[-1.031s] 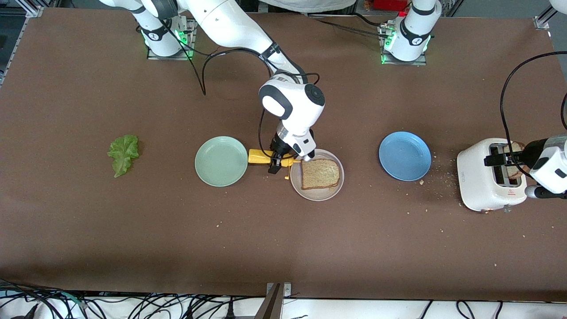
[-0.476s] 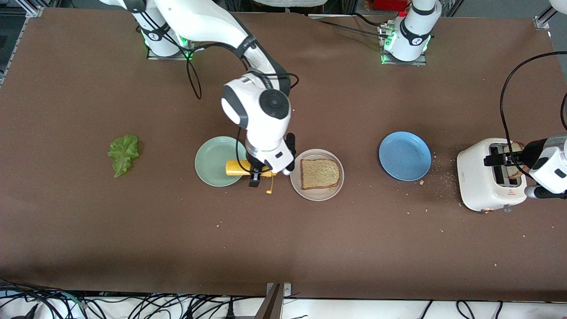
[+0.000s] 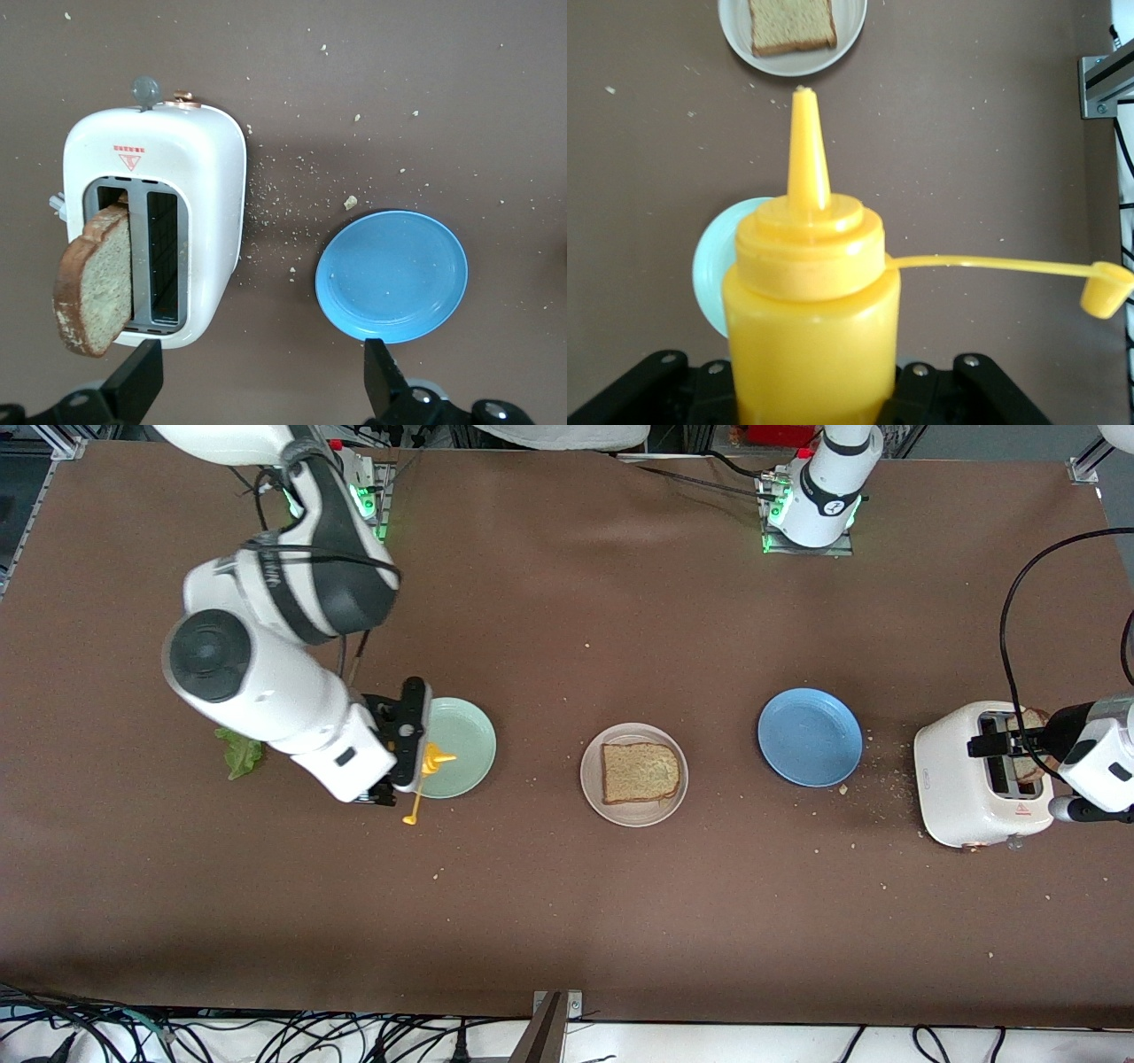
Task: Make sandwich in beige plate with both arms
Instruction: 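Carry the mustard bottle back beside the green lettuce with the right gripper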
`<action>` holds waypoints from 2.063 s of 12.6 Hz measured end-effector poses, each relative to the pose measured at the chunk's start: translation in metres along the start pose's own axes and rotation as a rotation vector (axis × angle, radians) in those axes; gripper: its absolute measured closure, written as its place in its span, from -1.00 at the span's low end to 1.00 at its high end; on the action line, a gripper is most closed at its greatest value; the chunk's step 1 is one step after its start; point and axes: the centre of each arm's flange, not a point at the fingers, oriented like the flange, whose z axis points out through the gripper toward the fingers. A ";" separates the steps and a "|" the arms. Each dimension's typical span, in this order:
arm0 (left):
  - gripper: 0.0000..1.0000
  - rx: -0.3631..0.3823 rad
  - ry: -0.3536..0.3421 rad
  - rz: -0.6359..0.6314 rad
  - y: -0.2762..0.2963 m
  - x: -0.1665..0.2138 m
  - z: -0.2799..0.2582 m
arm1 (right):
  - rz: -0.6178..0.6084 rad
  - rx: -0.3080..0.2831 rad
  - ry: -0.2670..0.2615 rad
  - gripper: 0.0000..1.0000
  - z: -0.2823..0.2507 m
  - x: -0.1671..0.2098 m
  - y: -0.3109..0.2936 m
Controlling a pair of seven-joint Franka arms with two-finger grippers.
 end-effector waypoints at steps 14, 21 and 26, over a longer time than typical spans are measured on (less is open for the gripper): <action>-1.00 0.000 -0.001 -0.001 0.000 0.000 0.000 | -0.047 0.060 0.901 0.77 0.082 -0.274 -0.057; -1.00 0.000 -0.001 0.000 0.001 0.000 0.001 | -0.155 -0.008 1.170 0.77 0.214 -0.349 -0.137; -1.00 0.000 -0.001 0.000 0.001 0.000 0.001 | -0.088 0.011 1.270 0.80 0.286 -0.383 -0.150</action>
